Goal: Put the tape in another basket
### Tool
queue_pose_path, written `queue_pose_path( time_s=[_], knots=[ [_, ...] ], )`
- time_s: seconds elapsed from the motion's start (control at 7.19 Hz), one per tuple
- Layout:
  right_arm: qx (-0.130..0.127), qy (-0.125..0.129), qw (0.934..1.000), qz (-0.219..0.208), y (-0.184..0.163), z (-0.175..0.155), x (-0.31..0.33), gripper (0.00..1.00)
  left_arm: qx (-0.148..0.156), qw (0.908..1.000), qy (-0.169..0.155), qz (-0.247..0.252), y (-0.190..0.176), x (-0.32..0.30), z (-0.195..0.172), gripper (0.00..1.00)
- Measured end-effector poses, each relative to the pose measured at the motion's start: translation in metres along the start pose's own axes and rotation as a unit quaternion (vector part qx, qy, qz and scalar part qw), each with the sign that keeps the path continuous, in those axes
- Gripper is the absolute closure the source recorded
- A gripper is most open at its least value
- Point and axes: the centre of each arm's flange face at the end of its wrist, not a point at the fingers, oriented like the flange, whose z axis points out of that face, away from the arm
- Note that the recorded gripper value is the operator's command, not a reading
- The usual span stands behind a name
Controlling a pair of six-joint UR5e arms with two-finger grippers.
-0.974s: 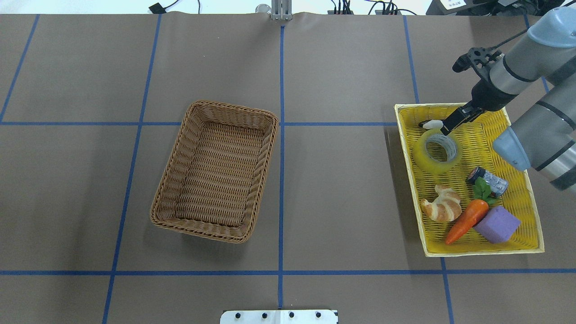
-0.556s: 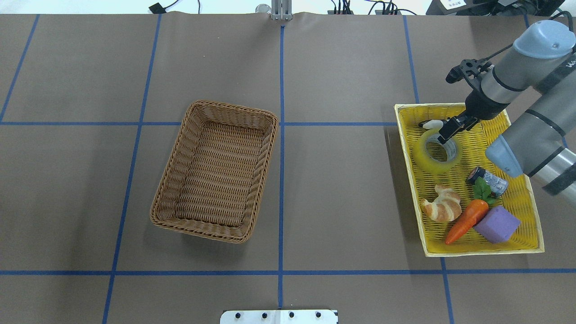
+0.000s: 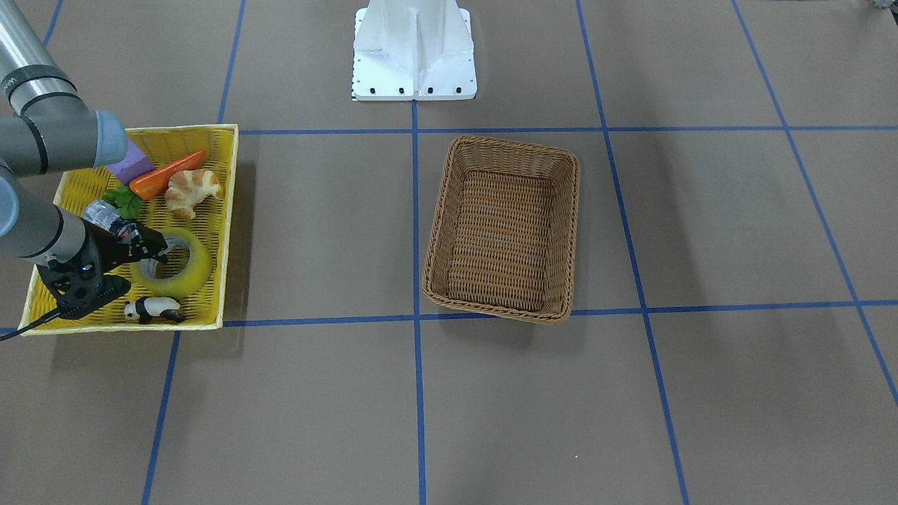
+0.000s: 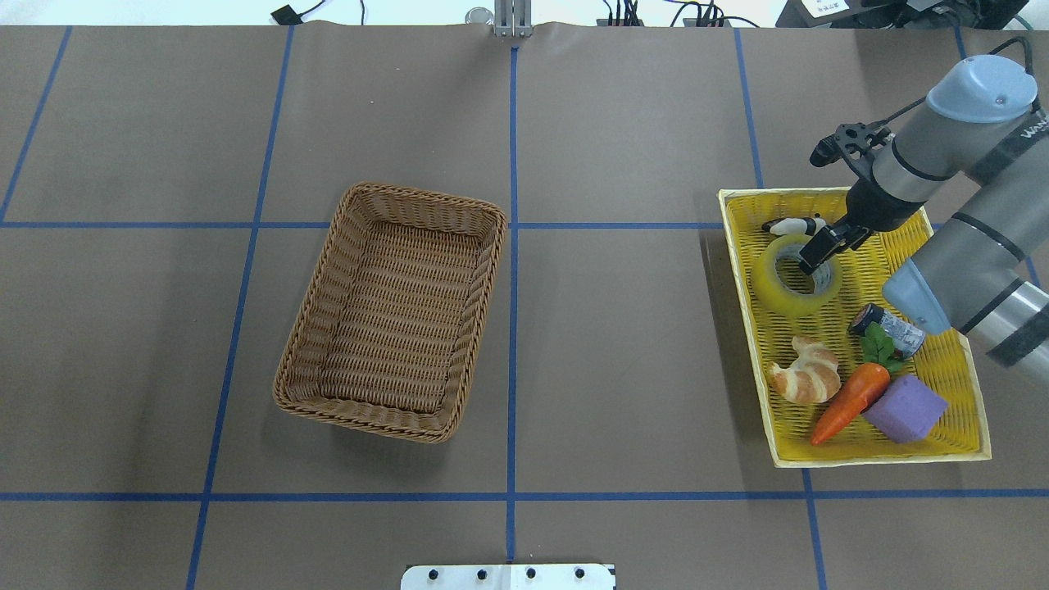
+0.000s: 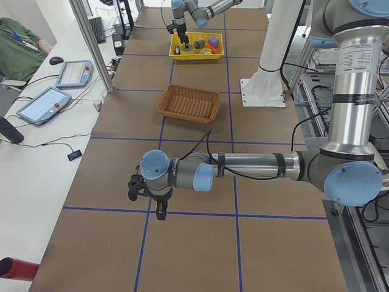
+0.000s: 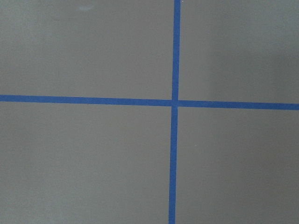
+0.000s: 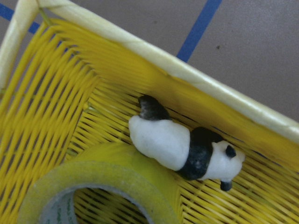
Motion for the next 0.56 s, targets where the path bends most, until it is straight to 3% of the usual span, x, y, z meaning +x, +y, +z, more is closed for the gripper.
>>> queue_pose_path(
  time_s=[0.14, 0.28, 0.56],
  knots=[
    [-0.002, 0.005, 1.0, -0.002, 0.0014, 0.0036, -0.0006, 0.91, 0.0, 1.0, 0.0, 0.0, 0.0001, -0.0003, 0.0003, 0.02],
    [-0.002, 0.013, 0.9999, -0.004, 0.0017, 0.0066, -0.0017, 1.0, -0.001, 1.0, 0.0, -0.001, 0.0005, -0.0008, 0.0007, 0.02],
    [0.003, 0.018, 0.9998, -0.011, -0.0004, 0.0042, -0.0087, 1.0, -0.001, 1.0, 0.0, -0.001, 0.0008, -0.0017, 0.0015, 0.02]
  ],
)
